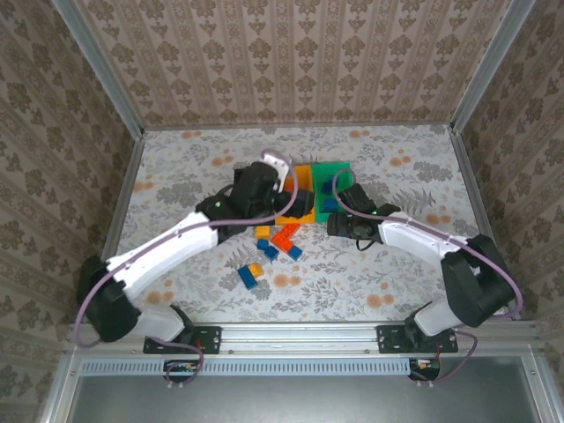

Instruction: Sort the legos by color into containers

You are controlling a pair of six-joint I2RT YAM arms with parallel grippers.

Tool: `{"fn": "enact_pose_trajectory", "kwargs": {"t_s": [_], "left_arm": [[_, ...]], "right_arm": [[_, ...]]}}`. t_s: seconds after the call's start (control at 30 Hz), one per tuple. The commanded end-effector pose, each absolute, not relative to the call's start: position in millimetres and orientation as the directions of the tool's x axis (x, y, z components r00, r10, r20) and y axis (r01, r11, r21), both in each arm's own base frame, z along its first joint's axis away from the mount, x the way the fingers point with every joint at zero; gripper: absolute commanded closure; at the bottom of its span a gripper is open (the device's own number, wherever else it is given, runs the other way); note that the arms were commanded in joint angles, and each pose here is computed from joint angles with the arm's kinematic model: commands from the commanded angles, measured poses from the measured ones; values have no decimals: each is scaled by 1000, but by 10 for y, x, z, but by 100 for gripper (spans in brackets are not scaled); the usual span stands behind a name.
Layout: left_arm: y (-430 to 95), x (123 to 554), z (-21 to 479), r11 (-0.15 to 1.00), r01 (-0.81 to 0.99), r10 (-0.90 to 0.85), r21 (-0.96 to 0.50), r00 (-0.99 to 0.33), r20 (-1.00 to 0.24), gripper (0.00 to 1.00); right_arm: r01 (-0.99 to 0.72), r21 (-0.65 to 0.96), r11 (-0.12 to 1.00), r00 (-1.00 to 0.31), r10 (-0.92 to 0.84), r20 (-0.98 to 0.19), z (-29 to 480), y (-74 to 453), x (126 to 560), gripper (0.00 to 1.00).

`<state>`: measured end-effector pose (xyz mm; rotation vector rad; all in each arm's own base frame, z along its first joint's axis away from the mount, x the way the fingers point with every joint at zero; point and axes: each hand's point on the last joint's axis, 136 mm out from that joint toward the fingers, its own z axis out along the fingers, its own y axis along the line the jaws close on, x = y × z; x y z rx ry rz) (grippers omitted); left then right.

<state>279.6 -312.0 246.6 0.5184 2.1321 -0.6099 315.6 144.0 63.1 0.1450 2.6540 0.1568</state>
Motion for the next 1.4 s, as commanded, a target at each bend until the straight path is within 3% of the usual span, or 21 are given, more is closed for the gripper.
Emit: {"fn": "enact_pose_trajectory", "kwargs": {"t_s": [0.0, 0.17, 0.57, 0.7, 1.07, 1.17, 1.37], "left_arm": [[-2801, 2645, 2205, 848, 472, 112, -240, -604, -789, 0], [-2414, 2422, 1948, 883, 395, 53, -252, -619, -783, 0], [-1967, 2238, 1499, 933, 267, 5, -241, -679, -734, 0], [-1921, 2236, 1481, 937, 258, 2, -235, -678, -735, 0], [-1906, 2229, 1448, 937, 252, -2, -240, -686, -728, 0], [-1907, 2220, 1443, 936, 251, -7, -247, -688, -726, 0], [-1870, 2193, 1409, 939, 241, -8, -246, -700, -715, 0]], "right_arm": [[64, 97, 993, -866, 103, -489, 645, 1490, 3303, 22], [91, 79, 993, -865, 118, -488, 468, 1506, 3406, 27], [101, 44, 994, -876, 110, -469, 313, 1492, 3437, 60], [84, 74, 994, -876, 109, -470, 448, 1486, 3326, 67], [-31, 229, 973, -795, 115, -595, 1557, 1643, 3210, 66], [-30, 207, 978, -772, 109, -626, 1742, 1685, 3413, 65], [34, 147, 989, -769, 119, -628, 1604, 1769, 3985, 65]]}}
